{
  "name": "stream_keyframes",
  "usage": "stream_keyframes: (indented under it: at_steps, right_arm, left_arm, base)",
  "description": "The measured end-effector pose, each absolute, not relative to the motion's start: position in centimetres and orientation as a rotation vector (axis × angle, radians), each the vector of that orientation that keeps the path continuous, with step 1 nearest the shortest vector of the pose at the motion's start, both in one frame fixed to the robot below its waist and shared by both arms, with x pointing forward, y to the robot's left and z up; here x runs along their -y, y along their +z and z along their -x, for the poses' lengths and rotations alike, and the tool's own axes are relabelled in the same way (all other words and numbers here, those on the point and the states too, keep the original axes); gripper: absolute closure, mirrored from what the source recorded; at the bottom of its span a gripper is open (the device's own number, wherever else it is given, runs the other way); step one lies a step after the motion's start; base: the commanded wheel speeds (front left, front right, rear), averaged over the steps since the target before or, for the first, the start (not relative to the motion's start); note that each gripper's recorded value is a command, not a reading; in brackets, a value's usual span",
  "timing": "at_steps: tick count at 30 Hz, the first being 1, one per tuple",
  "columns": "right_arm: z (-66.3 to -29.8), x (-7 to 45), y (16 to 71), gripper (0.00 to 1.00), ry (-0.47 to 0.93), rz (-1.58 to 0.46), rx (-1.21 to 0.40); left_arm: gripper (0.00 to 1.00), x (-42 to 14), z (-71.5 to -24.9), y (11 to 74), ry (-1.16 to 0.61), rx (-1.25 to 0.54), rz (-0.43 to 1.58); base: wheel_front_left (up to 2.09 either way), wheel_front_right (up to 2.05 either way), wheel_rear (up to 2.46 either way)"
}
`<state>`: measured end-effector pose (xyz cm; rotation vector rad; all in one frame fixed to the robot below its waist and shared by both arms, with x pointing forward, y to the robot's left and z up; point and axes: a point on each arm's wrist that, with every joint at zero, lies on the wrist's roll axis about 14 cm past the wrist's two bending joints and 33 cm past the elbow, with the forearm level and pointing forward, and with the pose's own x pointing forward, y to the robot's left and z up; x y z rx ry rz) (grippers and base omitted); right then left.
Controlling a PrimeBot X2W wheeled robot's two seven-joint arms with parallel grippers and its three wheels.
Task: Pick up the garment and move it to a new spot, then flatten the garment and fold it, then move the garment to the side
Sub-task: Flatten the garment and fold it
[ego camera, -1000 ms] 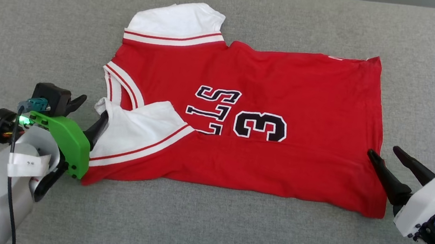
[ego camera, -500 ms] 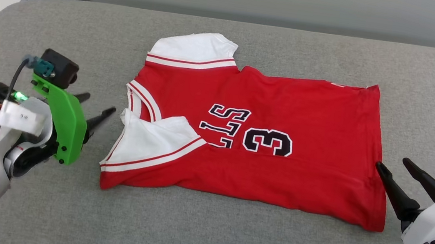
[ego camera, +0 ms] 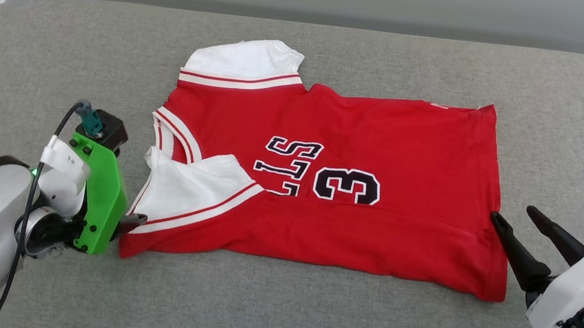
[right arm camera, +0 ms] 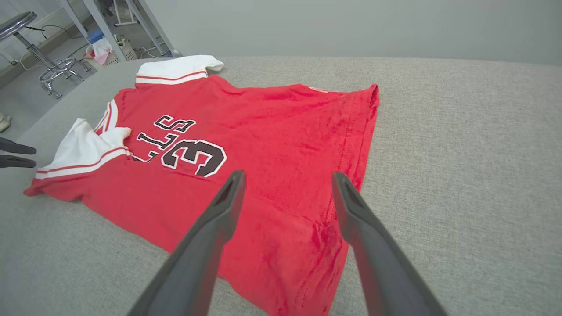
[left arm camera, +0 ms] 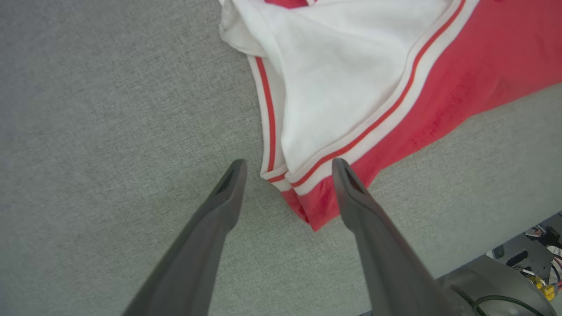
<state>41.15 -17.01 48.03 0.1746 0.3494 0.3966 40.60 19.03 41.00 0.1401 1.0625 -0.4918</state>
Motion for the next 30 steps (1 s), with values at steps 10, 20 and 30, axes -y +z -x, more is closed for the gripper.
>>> stream_keyframes:
  at_steps: [10, 20, 30]
  right_arm:
    - [-41.2, 18.0, 46.9, 0.00, 0.366, -0.180, -0.381]
    - [-41.9, 18.9, 47.9, 0.00, 0.364, -0.138, -0.361]
    - [-42.2, 21.4, 50.6, 0.00, 0.380, 0.033, -0.463]
  left_arm:
    - [0.00, -19.7, -39.5, 36.2, -0.464, -1.207, -0.152]
    - [1.00, -18.6, -40.0, 36.0, -0.481, -1.149, -0.109]
    - [1.00, -17.6, -40.9, 39.4, -0.524, -0.907, -0.125]
  base:
    - [0.00, 0.00, 0.00]
    - [0.00, 0.00, 0.00]
    - [0.00, 0.00, 0.00]
